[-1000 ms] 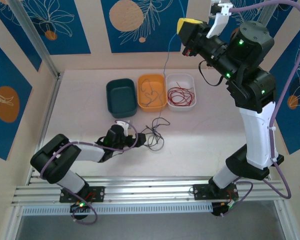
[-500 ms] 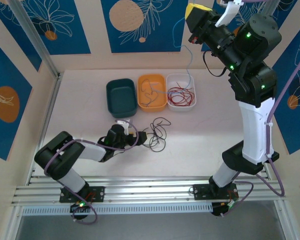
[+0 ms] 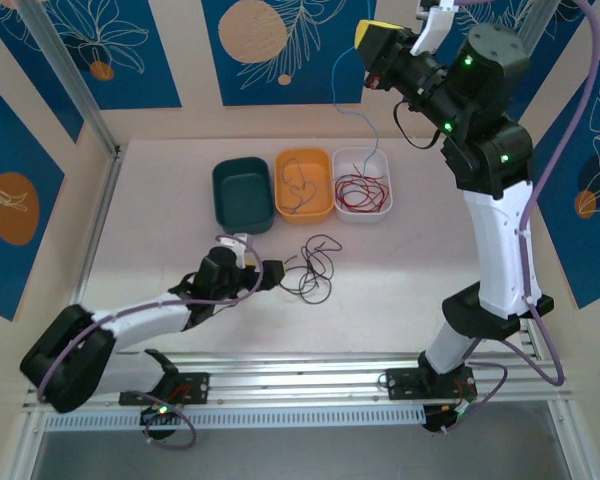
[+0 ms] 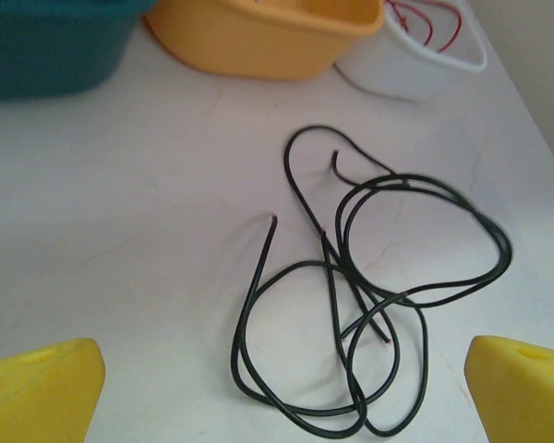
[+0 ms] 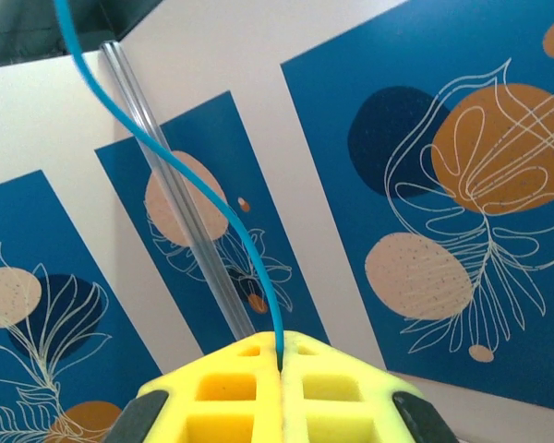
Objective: Untangle the cables
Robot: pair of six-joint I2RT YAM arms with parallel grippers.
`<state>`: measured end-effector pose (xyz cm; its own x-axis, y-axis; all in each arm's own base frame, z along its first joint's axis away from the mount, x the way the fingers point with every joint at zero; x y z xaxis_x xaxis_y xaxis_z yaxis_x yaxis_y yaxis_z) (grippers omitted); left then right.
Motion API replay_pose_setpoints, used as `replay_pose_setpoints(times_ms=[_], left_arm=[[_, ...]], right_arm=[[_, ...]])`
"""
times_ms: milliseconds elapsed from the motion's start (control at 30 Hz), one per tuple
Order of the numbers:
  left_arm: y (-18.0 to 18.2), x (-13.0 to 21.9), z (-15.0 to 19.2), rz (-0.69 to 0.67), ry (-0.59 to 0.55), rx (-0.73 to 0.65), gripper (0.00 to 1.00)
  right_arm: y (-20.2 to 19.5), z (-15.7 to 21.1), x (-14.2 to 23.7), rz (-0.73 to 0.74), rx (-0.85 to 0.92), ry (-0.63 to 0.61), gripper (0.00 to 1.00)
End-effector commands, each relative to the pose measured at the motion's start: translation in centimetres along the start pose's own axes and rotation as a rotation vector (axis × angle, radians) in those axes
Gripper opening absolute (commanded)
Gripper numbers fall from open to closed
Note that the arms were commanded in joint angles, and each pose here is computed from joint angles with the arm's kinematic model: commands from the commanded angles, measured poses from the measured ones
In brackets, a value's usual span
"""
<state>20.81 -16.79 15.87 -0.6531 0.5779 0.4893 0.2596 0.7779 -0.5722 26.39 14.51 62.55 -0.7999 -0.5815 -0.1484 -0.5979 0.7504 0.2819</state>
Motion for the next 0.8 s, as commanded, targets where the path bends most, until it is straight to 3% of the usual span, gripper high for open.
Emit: replay_pose_setpoints(times_ms=[0, 433, 767], left_arm=[[0.6, 1.9, -0.4, -0.135, -0.007, -0.049, 1.0], [0.6, 8.6, -1.9, -0.243, -0.149, -0.105, 1.0], [0.7, 9.9, -2.1, -0.261, -0.177, -0.112, 1.0]], right_arm=[[-0.5, 0.8, -1.3, -0.011, -0.001, 0.024, 0.0], [-4.2, 5.6, -8.8, 0.033, 0.046, 0.113, 0.0], [-7.6, 10.7, -13.6, 0.042, 0.029, 0.218, 0.0]])
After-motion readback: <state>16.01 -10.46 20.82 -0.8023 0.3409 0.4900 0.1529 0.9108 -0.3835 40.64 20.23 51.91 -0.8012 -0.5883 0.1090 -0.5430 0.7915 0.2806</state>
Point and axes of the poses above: each hand's point on the last joint's axis, 136 mm out from that joint toward the fingers, its own x axis back along the fingers, its own y axis along the line the jaws close on, z = x × y, the point moved 10 cm from there along x, back along the fingers, and after that the axes turned 4 degrees about x, right-handed, at the moved point
